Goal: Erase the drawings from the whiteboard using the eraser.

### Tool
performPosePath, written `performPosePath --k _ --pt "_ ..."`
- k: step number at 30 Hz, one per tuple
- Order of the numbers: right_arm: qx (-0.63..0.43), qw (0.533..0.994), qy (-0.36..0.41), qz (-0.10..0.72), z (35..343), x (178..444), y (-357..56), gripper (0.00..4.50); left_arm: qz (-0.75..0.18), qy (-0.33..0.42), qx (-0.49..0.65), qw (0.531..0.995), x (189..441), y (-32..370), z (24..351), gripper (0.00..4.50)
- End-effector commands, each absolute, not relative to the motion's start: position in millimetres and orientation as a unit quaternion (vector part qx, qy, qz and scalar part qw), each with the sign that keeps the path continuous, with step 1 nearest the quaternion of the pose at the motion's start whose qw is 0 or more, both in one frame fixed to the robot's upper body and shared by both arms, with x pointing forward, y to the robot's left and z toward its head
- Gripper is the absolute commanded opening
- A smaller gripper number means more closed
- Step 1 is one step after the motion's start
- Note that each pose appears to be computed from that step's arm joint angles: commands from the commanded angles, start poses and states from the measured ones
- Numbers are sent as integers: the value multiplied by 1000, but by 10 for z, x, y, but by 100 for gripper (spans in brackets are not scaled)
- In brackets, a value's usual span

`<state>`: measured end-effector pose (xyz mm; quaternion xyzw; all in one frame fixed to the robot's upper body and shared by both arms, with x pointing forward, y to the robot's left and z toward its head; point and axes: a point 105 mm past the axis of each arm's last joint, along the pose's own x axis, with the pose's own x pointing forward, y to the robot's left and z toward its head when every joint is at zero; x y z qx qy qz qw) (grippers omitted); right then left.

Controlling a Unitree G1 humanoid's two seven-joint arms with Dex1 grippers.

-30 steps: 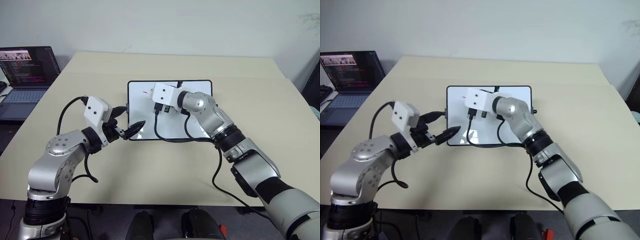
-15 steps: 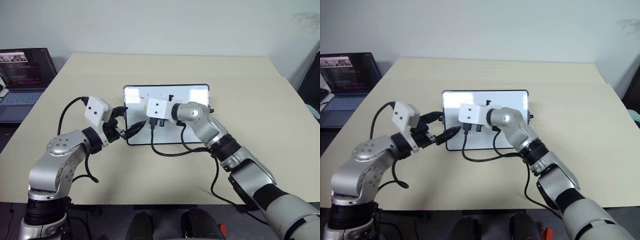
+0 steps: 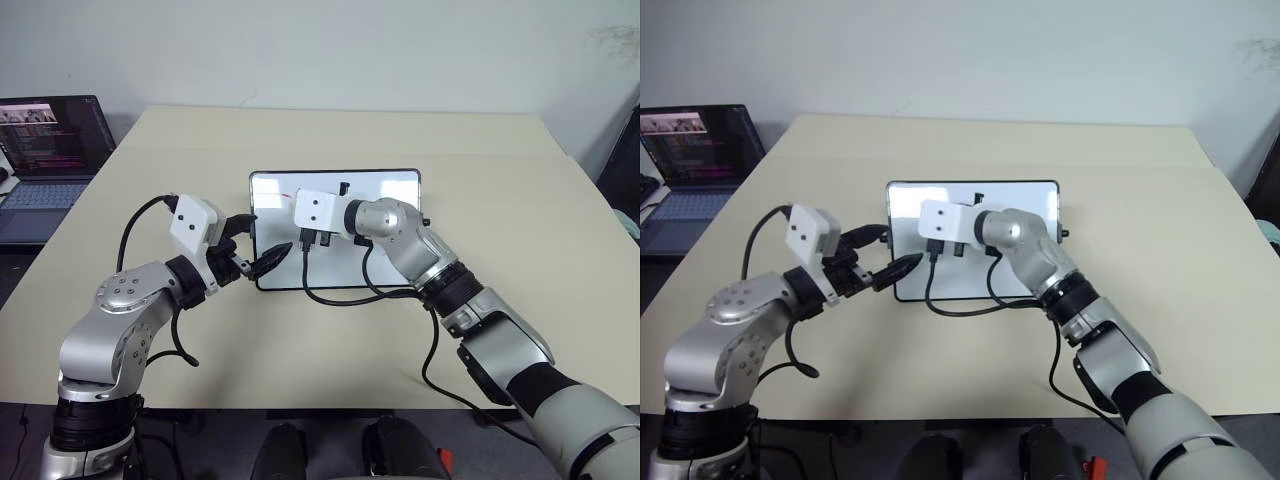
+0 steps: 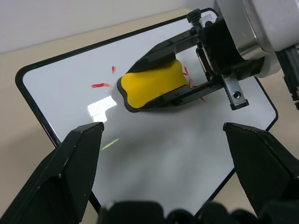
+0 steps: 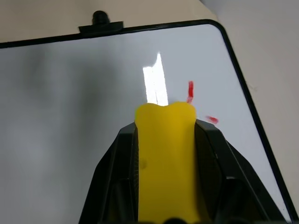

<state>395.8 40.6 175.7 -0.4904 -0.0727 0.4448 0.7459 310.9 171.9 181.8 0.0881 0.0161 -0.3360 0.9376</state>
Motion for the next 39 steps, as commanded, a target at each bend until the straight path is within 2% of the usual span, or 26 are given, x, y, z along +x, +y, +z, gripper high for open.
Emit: performPosePath --k 1,10,14,19,27,31,39 --pt "-505 741 28 442 1327 4033 89 130 -345 -11 98 934 3064 1665 1927 450" --pt "-458 752 -25 473 1629 3875 326 130 -329 -16 99 939 3088 1710 1947 450" --pt "-406 772 -59 486 1904 3773 446 130 -318 -22 98 943 3108 1749 1972 450" --pt "-363 801 -113 461 2238 3780 585 130 -318 -23 97 943 3100 1750 1974 450" --pt "-359 820 -125 427 2271 3902 655 130 -302 -36 97 948 3127 1793 2030 450" --pt "-362 815 -127 433 2262 3901 696 130 -298 -39 96 949 3138 1804 2043 450" --pt "-395 785 -60 474 1842 3860 667 130 -297 -43 95 949 3143 1791 2049 450"
